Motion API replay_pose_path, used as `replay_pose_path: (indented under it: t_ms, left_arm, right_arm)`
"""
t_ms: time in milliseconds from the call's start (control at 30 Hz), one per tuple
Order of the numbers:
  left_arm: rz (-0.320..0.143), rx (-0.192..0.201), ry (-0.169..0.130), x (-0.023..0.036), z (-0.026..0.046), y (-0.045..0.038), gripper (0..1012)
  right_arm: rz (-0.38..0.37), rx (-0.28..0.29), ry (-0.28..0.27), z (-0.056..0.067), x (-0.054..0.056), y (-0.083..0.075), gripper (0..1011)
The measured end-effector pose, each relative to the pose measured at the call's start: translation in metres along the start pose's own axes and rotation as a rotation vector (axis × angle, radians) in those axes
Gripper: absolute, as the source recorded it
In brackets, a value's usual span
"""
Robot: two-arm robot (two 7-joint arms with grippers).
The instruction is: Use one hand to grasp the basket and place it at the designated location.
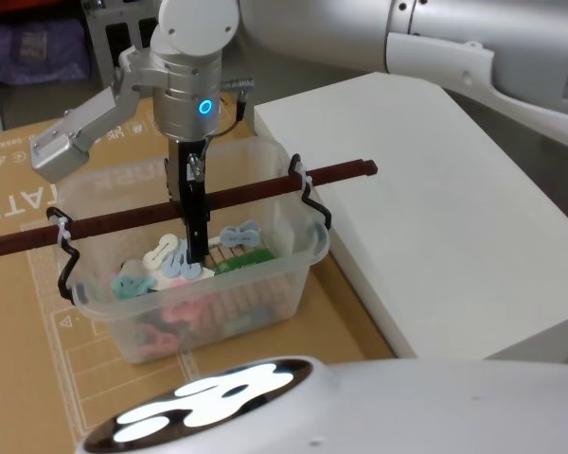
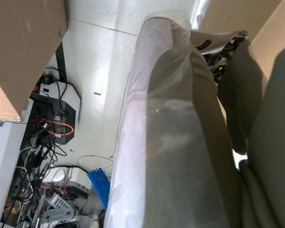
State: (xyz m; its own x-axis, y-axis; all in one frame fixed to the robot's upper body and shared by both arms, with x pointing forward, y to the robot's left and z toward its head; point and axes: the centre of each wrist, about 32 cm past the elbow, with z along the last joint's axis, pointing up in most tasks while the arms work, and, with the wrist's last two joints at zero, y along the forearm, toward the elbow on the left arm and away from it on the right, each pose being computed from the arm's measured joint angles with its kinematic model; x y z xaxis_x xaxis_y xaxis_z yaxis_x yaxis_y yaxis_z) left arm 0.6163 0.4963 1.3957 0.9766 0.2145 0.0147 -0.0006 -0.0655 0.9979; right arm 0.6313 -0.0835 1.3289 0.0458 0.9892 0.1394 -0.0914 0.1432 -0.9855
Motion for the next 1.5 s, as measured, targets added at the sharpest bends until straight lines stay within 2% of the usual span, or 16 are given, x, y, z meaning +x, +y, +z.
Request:
replay_pose_path:
  t_ms: [467, 700, 933, 1267, 1500]
  left_arm:
    - [0.0, 0.0, 0.0, 0.0, 0.0, 0.0, 0]
    - [0.0, 0.0, 0.0, 0.0, 0.0, 0.0, 0]
    - [0.0, 0.0, 0.0, 0.0, 0.0, 0.0, 0]
    - [0.0, 0.0, 0.0, 0.0, 0.0, 0.0, 0]
    - [0.0, 0.0, 0.0, 0.0, 0.0, 0.0, 0]
  right_arm:
    - [0.0, 0.0, 0.0, 0.0, 0.0, 0.0, 1001]
    - [-0.004, -0.01, -0.006, 0.004, -0.004, -0.003, 1001]
    - [0.008, -0.034, -0.021, 0.01, -0.004, -0.011, 1001]
    - [0.018, -0.107, -0.064, 0.03, 0.0, -0.035, 1001]
    - [0.026, -0.141, -0.069, 0.039, 0.001, -0.044, 1001]
